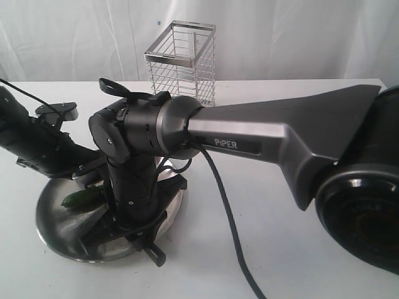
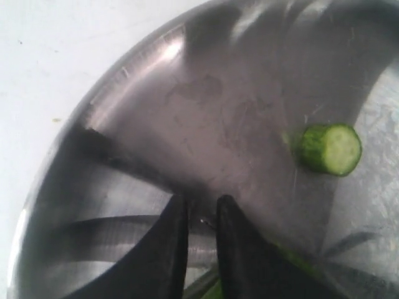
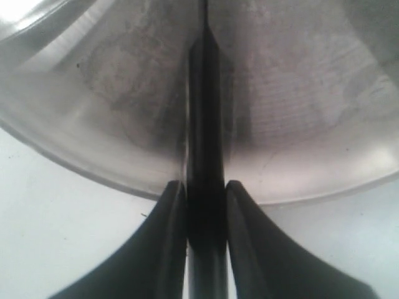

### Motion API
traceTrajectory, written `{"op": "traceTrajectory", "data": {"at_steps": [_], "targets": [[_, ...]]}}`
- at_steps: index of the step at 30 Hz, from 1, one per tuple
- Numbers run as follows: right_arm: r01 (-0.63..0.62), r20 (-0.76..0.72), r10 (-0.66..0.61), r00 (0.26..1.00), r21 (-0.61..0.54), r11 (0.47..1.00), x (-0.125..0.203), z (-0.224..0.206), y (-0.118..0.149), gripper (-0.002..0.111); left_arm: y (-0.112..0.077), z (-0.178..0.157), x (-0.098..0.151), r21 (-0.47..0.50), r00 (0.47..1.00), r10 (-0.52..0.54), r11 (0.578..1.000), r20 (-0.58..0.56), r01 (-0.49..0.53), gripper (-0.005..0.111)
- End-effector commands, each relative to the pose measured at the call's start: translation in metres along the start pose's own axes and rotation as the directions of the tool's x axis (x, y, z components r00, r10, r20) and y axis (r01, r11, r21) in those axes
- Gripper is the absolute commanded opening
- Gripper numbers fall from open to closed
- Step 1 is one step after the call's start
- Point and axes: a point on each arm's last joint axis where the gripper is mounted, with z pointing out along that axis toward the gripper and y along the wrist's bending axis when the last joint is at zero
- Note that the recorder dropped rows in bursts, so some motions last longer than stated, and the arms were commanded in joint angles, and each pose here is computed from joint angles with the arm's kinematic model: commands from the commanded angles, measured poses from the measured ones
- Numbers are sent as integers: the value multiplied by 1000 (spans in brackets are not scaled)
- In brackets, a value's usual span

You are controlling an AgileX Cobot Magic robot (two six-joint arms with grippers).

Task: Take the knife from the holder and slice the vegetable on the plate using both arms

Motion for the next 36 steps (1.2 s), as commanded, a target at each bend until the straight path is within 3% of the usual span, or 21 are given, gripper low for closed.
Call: {"op": "traceTrajectory", "data": {"at_steps": [1, 4, 10, 15, 21, 26, 36], "targets": [[20, 10, -20, 1000, 0, 1000, 1, -6, 0, 0, -7, 2, 2, 30, 999, 23, 999, -25, -22, 12], [21, 17, -21, 1000, -1, 1000, 0, -6, 0, 0, -9, 4, 3, 33, 998, 56, 998, -28, -55, 4], [21, 29, -21, 999, -2, 1000, -1, -6, 0, 0, -8, 24, 13, 49, 992, 61, 997, -108, -56, 10], [20, 9, -20, 1000, -2, 1000, 1, -6, 0, 0, -8, 25, 13, 46, 992, 66, 997, -109, -61, 13], [22, -45, -22, 999, 5, 1000, 7, -10, -1, 0, -15, 3, -3, 63, 995, 91, 994, -49, -87, 13], [22, -36, -22, 999, 2, 1000, 7, -15, 0, 0, -20, -27, -16, 45, 984, 177, 983, -11, -176, 13], [56, -66, -52, 996, 62, 997, 10, -16, -6, 0, -16, -58, -19, 33, 987, 155, 987, 36, -156, 13]]}}
